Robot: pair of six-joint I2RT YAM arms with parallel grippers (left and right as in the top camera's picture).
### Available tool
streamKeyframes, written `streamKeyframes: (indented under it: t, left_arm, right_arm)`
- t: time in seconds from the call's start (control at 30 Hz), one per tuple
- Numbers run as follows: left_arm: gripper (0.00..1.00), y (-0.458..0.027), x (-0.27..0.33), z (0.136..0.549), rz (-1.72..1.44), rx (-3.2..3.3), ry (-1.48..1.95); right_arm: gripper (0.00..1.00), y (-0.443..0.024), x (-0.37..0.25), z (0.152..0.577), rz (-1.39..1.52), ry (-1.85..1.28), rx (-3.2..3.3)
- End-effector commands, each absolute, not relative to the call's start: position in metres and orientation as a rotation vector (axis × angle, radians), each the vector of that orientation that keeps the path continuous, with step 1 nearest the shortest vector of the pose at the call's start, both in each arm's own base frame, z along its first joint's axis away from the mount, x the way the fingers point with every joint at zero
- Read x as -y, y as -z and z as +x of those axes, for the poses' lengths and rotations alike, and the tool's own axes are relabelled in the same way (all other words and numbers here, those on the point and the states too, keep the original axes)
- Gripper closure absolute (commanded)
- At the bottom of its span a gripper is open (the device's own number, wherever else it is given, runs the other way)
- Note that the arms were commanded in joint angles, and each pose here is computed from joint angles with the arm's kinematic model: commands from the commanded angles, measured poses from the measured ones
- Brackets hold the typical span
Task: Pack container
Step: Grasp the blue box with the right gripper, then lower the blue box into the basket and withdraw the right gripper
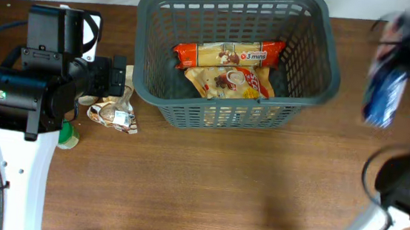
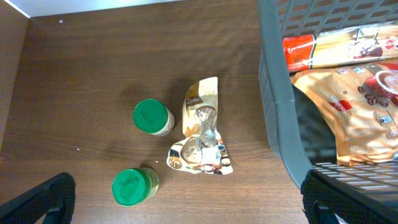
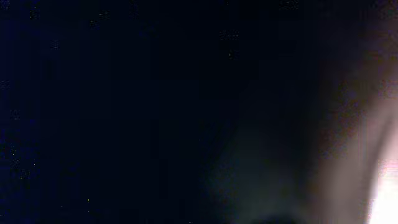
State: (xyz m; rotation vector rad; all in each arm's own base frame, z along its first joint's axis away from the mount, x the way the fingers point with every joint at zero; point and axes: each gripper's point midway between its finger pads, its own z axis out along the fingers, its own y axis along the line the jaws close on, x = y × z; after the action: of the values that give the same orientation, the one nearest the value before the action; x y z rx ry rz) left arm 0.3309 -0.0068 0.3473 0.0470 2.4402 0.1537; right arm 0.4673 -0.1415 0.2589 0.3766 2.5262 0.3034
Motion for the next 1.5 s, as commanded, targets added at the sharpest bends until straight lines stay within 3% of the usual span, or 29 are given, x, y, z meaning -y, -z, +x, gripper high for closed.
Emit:
streamKeyframes:
  t: [0.0, 0.07, 0.13, 0.27, 0.33, 0.43, 0.57, 0.77, 0.83, 0.87, 0.9, 0.93, 0.97, 1.1, 1.3, 1.4, 1.47]
  left_arm:
    - [0.01, -0.345, 0.006, 0.332, 0.041, -2.447, -0.148]
    - [0.01, -0.345, 0.006, 0.332, 0.041, -2.447, -0.148]
    - [0.01, -0.345, 0.006, 0.332, 0.041, -2.447, -0.148]
    - [0.01, -0.345, 0.006, 0.332, 0.041, -2.447, -0.148]
    - [0.01, -0.345, 0.006, 0.332, 0.041, -2.447, -0.148]
    - [0.01, -0.345, 0.006, 0.332, 0.041, -2.447, -0.148]
    - [0.01, -0.345, 0.006, 0.332, 0.041, -2.447, -0.148]
    - [0.01, -0.345, 0.006, 0.332, 0.041, -2.447, -0.148]
    - [0.01, -0.345, 0.006, 0.332, 0.041, -2.447, -0.148]
    - [0.01, -0.345, 0.006, 0.332, 0.041, -2.447, -0.148]
    - [0.01, -0.345, 0.006, 0.332, 0.041, -2.447, -0.148]
    - [0.01, -0.345, 0.006, 0.332, 0.041, -2.447, -0.148]
    - [0.01, -0.345, 0.006, 0.332, 0.041, -2.447, -0.148]
    - [0.01, -0.345, 0.006, 0.332, 0.042, -2.447, -0.147]
    - [0.01, -0.346, 0.006, 0.333, 0.041, -2.443, -0.147]
    - [0.01, -0.346, 0.006, 0.333, 0.041, -2.443, -0.147]
    - [0.01, -0.346, 0.007, 0.333, 0.041, -2.441, -0.146]
  right_arm:
    - [0.96, -0.435, 0.074, 0.436, 0.011, -0.209, -2.140]
    - [0.96, -0.491, 0.007, 0.415, -0.290, -0.220, -1.969]
    - [0.96, -0.513, -0.072, 0.397, -0.668, -0.202, -1.810]
    - [0.96, -0.477, -0.172, 0.385, -1.326, -0.048, -1.536]
    - [0.96, -0.440, -0.198, 0.406, -1.491, 0.044, -1.510]
    - [0.96, -0.379, -0.205, 0.469, -1.535, 0.162, -1.605]
    - [0.95, -0.304, -0.216, 0.518, -1.584, 0.123, -1.690]
    - [0.94, -0.216, -0.233, 0.536, -1.649, 0.012, -1.827]
    - [0.84, -0.206, -0.236, 0.534, -1.647, -0.010, -1.859]
    - [0.71, -0.205, -0.236, 0.534, -1.597, -0.029, -1.906]
    - [0.62, -0.212, -0.234, 0.534, -1.540, -0.033, -1.941]
    - [0.47, -0.216, -0.234, 0.534, -1.518, -0.038, -1.951]
    - [0.01, -0.226, -0.232, 0.533, -1.476, -0.045, -1.961]
    - [0.01, -0.283, -0.219, 0.526, -1.269, -0.038, -1.984]
    - [0.01, -0.416, -0.160, 0.495, -1.041, 0.111, -1.819]
    - [0.01, -0.460, -0.110, 0.479, -0.857, 0.178, -1.816]
    - [0.01, -0.483, -0.041, 0.473, -0.517, 0.151, -1.887]
